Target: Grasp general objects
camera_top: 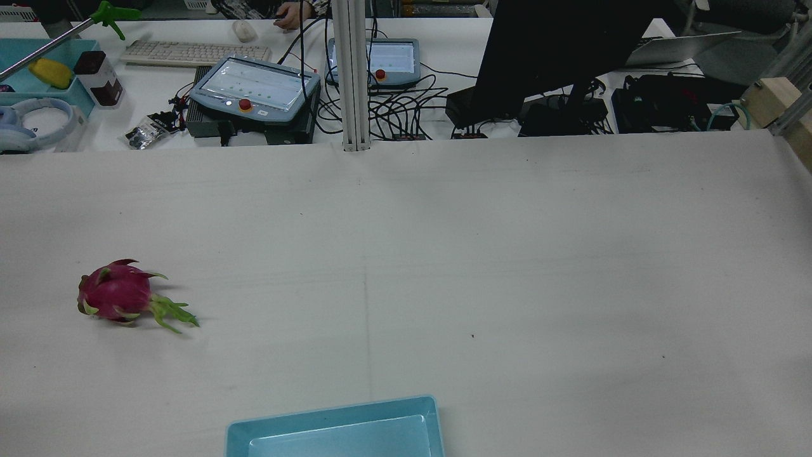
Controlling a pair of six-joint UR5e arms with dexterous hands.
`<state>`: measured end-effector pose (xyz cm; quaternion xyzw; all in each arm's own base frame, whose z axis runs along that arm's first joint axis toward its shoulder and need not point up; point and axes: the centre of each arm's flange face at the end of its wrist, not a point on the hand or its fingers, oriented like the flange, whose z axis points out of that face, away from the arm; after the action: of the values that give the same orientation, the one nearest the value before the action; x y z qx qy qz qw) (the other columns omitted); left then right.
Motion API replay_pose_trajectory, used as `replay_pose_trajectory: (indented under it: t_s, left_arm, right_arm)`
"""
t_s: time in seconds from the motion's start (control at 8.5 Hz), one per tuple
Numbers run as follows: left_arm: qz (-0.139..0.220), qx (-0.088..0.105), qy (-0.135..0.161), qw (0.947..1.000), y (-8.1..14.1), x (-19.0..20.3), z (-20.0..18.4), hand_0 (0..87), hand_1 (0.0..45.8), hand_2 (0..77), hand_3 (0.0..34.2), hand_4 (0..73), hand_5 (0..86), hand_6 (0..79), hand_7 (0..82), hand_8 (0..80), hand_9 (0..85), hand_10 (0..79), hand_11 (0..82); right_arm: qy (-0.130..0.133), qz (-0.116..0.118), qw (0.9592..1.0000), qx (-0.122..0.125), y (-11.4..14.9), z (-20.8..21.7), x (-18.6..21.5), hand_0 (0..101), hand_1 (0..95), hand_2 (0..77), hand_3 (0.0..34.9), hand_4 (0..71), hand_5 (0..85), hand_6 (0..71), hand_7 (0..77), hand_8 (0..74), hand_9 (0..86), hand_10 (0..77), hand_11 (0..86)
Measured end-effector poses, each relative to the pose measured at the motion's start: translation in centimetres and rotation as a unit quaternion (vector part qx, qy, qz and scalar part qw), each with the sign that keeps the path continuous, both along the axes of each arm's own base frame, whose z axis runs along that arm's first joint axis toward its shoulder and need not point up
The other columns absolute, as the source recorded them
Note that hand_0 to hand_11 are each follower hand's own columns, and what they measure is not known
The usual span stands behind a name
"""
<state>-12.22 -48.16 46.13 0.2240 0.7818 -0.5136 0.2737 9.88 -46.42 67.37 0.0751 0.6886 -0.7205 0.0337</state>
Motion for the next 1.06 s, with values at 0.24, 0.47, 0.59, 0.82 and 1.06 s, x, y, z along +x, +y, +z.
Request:
replay_pose_trajectory:
  t_s: [0.24,0.47,0.59,0.82,1.06]
  left_arm:
    - [-0.011,0.018,-0.020,0.9996,0.9,-2.3,-2.8,78.6,0.0,1.1,30.4,2.2,69.8,0.0,11.4,1.1,0.5,21.8,0.5]
    - [-0.008,0.029,-0.071,0.9970,2.2,-2.2,-4.5,79.5,0.0,1.1,30.5,1.6,69.8,0.0,11.4,1.1,0.5,21.8,0.5]
    - [-0.003,0.023,-0.113,0.9934,2.9,-1.7,-4.8,79.5,0.0,1.1,30.5,1.6,69.8,0.0,11.4,1.1,0.5,21.8,0.5]
    - [0.001,0.012,-0.174,0.9847,3.1,-0.4,-4.5,79.5,0.0,0.5,30.4,0.5,69.8,0.0,11.4,1.1,0.5,22.4,0.5]
    - [0.012,0.002,-0.196,0.9805,0.5,5.3,-2.5,79.5,0.0,0.5,30.3,0.0,69.8,1.6,13.6,1.6,1.1,22.4,0.5]
  right_arm:
    - [0.000,0.000,1.0000,0.001,0.0,-0.1,0.0,0,94.9,77.4,0.0,0.0,0.0,0.0,0.0,0.0,0.5,0.0,0.5]
    - [0.000,0.000,1.0000,0.001,0.0,-0.1,0.0,0,94.9,77.4,0.0,0.0,0.0,0.0,0.0,0.0,0.5,0.0,0.5]
    - [0.000,0.000,1.0000,0.001,0.0,-0.1,0.0,0,94.9,77.4,0.0,0.0,0.0,0.0,0.0,0.0,0.5,0.0,0.0]
    - [0.000,0.000,1.0000,0.001,0.0,-0.1,0.0,0,94.9,77.4,0.0,0.0,0.0,0.0,0.0,0.0,0.5,0.0,0.0]
    - [0.000,0.000,1.0000,0.001,0.0,-0.1,0.0,0,94.9,77.4,0.0,0.0,0.0,0.0,0.0,0.0,0.5,0.0,0.5]
